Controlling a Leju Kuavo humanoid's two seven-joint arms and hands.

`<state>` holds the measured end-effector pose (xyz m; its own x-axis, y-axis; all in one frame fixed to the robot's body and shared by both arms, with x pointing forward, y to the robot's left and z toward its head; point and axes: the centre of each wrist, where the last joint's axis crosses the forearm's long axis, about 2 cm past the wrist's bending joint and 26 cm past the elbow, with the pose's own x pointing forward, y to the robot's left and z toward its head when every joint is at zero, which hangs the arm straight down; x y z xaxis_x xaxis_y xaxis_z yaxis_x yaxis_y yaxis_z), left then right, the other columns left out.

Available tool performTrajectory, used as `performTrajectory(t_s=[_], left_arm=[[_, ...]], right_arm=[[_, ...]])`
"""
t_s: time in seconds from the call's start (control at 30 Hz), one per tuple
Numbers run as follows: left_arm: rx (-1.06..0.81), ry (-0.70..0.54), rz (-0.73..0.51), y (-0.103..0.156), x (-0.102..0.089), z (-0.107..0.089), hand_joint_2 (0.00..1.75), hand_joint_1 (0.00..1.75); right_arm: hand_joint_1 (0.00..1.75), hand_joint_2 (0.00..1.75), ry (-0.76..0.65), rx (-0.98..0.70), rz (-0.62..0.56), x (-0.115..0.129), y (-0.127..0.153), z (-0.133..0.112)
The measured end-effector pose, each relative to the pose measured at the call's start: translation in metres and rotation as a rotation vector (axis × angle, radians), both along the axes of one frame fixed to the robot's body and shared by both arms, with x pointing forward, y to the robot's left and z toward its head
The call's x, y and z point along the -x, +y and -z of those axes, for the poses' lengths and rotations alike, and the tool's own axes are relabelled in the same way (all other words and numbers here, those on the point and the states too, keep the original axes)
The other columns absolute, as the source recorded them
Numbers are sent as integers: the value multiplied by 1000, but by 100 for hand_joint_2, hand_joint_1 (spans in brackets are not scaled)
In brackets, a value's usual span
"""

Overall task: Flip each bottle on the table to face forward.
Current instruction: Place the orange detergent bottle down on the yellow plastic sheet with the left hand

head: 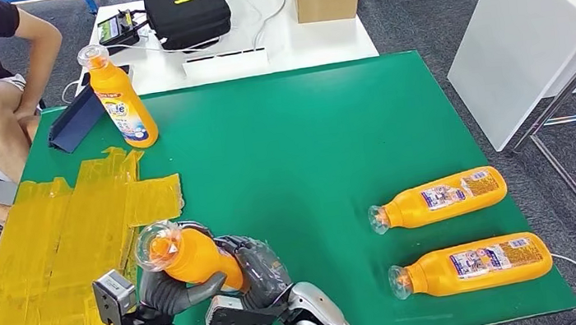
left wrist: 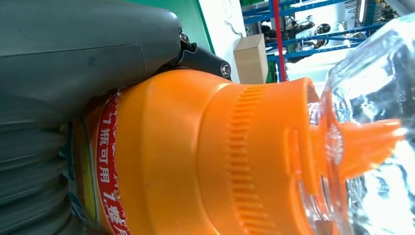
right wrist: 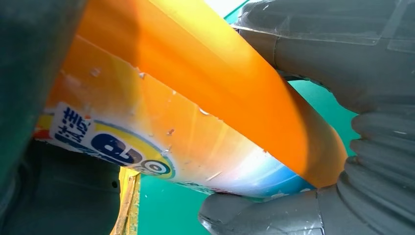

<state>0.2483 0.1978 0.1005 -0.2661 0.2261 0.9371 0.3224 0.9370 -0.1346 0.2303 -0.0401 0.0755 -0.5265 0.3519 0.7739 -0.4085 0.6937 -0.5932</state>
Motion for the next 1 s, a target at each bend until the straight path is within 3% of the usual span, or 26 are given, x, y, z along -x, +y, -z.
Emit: performTrajectory(t_s=[0.07, 0.17, 0.2, 0.3, 0.47, 0.57, 0.63, 0.73, 0.8, 1.0], left_arm=[[-8, -6, -6, 0, 0, -1, 175, 175], [-32, -26, -24, -2, 0, -4, 175, 175], [-46, -35, -36, -3, -1, -5, 175, 175], [-177, -88, -170, -2, -3, -14, 175, 175], [-600, -260, -635, 19, -13, -42, 175, 175], [-829, -335, -850, 31, -19, -58, 175, 175], [-1066, -306, -964, 40, -27, -66, 175, 175], [-1384, -120, -1130, 53, -47, -72, 175, 175], [-1434, -38, -1179, 57, -59, -73, 175, 175], [-1549, -172, -1099, 64, -73, -71, 175, 175]], right_arm=[[166, 175, 6, -7, 2, 0, 0, 0], [35, 175, 6, -25, 12, 1, -1, -1], [0, 175, 2, -32, 20, 1, -2, -2], [0, 175, -10, -56, 72, 3, -7, -3], [0, 175, -4, -141, 233, 6, -28, -10], [0, 175, 8, -186, 333, 6, -44, -15], [0, 175, 14, -220, 392, 4, -55, -17], [0, 175, 14, -268, 480, -1, -74, -22], [0, 175, 10, -286, 523, -3, -86, -25], [0, 175, -7, -308, 583, -4, -101, -29]])
